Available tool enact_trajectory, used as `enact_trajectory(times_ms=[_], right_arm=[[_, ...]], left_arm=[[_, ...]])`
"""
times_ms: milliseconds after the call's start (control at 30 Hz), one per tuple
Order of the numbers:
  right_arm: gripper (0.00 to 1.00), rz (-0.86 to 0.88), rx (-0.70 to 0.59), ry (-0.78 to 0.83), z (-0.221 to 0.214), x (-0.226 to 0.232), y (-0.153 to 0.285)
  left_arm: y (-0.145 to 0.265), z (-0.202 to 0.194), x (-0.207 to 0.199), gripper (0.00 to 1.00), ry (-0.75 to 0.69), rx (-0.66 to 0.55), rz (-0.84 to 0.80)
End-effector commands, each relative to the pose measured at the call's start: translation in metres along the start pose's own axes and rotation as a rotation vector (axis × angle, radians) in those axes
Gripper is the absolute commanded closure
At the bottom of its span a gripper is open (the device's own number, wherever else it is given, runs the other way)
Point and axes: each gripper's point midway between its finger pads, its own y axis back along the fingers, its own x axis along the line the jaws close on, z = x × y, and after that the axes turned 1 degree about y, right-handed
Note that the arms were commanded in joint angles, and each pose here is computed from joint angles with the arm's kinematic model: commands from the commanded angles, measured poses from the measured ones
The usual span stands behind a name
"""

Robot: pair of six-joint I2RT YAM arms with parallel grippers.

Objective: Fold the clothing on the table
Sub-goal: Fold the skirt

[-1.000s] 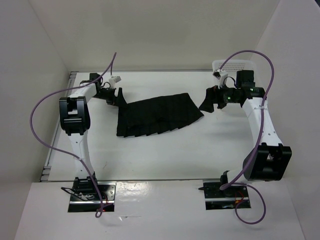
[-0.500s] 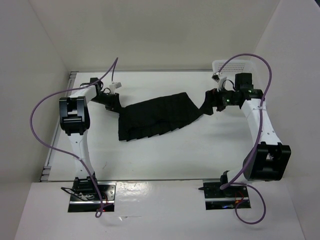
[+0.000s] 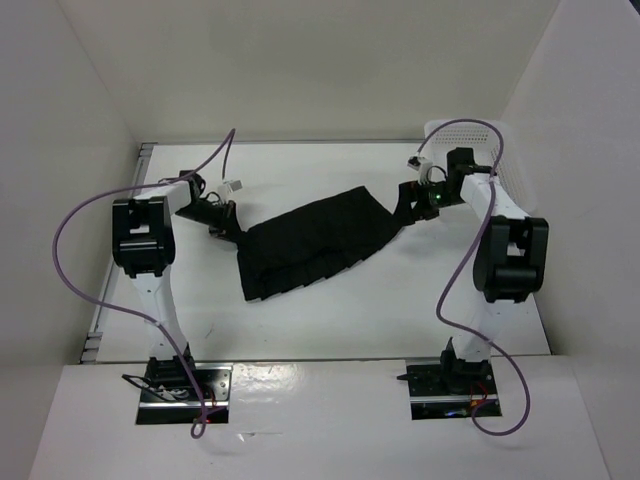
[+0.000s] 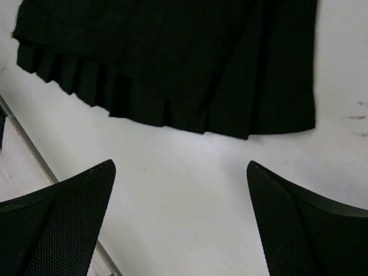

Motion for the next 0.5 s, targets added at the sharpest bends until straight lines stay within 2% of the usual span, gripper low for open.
enact_trajectory(times_ms=[0,100,200,467], right_arm=[[0.01,0.019,-0.014,0.105,0.025,-0.011,-0.019],[0.01,0.01,0.022,0.13,0.026,-0.016,-0.036],[0.01,-0.034,-0.011,0.176,0.042,-0.026,-0.04],[0.01,-0.104,0.019,0.201,0.045,-0.045,-0.061]], left_arm=[[0.011,-0.023,0.02,1.0,-0.004,0.055,0.113],[0.017,-0.031,0.019,1.0,0.004,0.061,0.136],[0.024,-0.032,0.017,1.0,0.001,0.044,0.144],[0.031,-0.036,0.011,1.0,0.009,0.022,0.155]])
